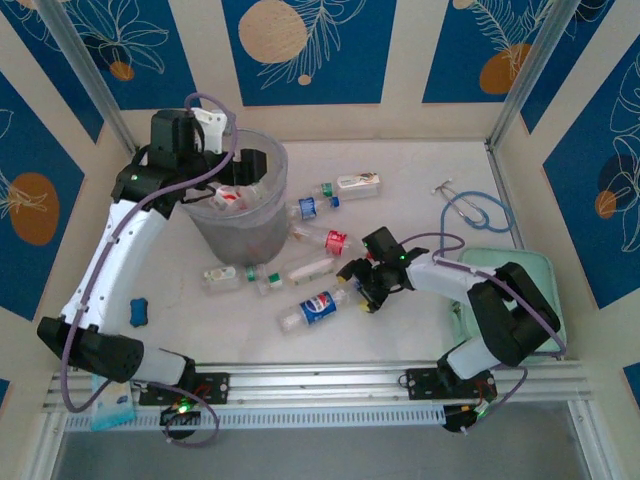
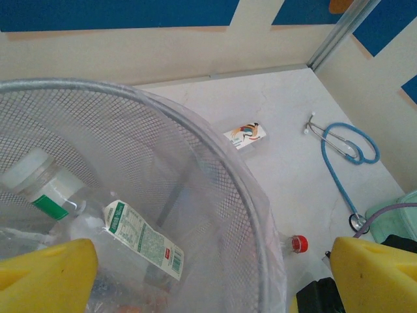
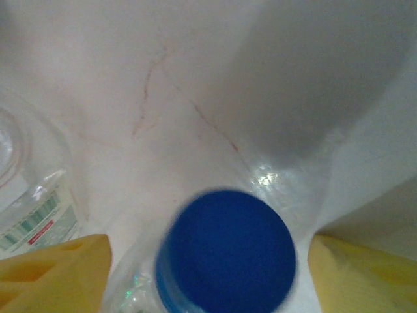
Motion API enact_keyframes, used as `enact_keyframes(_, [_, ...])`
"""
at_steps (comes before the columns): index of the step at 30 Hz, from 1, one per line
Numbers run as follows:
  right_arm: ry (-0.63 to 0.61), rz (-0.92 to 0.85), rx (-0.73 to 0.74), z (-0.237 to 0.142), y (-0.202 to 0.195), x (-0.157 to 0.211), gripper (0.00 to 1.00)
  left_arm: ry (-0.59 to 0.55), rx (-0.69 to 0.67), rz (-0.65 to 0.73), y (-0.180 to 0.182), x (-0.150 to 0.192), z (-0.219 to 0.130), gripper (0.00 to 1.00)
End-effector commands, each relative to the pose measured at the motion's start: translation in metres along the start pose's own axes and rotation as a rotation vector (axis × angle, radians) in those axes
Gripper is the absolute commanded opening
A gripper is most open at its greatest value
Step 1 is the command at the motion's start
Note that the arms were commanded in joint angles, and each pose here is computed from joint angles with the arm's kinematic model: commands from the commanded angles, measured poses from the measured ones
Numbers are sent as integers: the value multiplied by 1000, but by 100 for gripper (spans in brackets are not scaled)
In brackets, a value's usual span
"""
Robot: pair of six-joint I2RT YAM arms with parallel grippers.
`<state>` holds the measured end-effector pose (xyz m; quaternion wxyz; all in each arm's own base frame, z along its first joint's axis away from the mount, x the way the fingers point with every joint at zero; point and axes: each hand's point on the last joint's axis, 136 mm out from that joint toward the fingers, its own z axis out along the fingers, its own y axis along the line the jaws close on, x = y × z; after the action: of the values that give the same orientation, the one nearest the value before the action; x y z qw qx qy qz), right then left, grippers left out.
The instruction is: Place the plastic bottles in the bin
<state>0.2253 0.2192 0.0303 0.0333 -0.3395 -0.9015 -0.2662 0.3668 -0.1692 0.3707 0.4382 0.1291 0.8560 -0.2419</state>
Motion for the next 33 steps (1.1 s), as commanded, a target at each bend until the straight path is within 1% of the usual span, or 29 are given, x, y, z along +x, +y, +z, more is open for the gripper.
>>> enact_keyframes(1, [5,-4,-19,3,11,2,68,18,-14,13,1,8,-1,92])
enact_keyframes(4, [10,-16,-34,-1,16,3,52,8,-2,5,-1,5,-1,92])
enact_keyframes(7, [12,-43,-19,-12,18,5,44,0,11,10,-4,1,-2,92])
enact_keyframes(10, [-1,-74,-23,-32,20,5,34,-7,30,8,-9,-5,-4,93])
enact_keyframes(12, [-29,-114,-53,-53,27,0,29,-15,60,6,-16,-9,-8,94])
enact_keyframes(15, [-81,-180,-126,-85,45,-13,24,-33,143,20,-34,-17,-17,95])
enact_keyframes(18, [-121,-285,-280,-123,81,-28,19,-43,243,32,-53,-23,-24,96])
enact_keyframes(20, [-140,-392,-366,-147,107,-33,17,-42,322,39,-68,-25,-29,96])
enact_keyframes(21, [-157,-489,-417,-165,127,-33,15,-34,364,44,-76,-24,-31,97])
enact_keyframes(22, [-175,-573,-443,-178,142,-32,13,-20,402,48,-83,-22,-33,97])
enact_keyframes(25, [-202,-745,-500,-211,179,-24,6,34,496,78,-102,-13,-35,95])
enact_keyframes(26, [-209,-787,-523,-220,189,-22,3,40,499,95,-105,-10,-34,95])
enact_keyframes(29, [-223,-888,-606,-244,217,-14,2,59,518,128,-117,-1,-30,94])
enact_keyframes(31, [-219,-954,-666,-256,235,-7,2,71,561,102,-128,3,-21,94])
enact_keyframes(33, [-220,-998,-697,-261,246,-3,1,87,615,84,-140,6,-12,95])
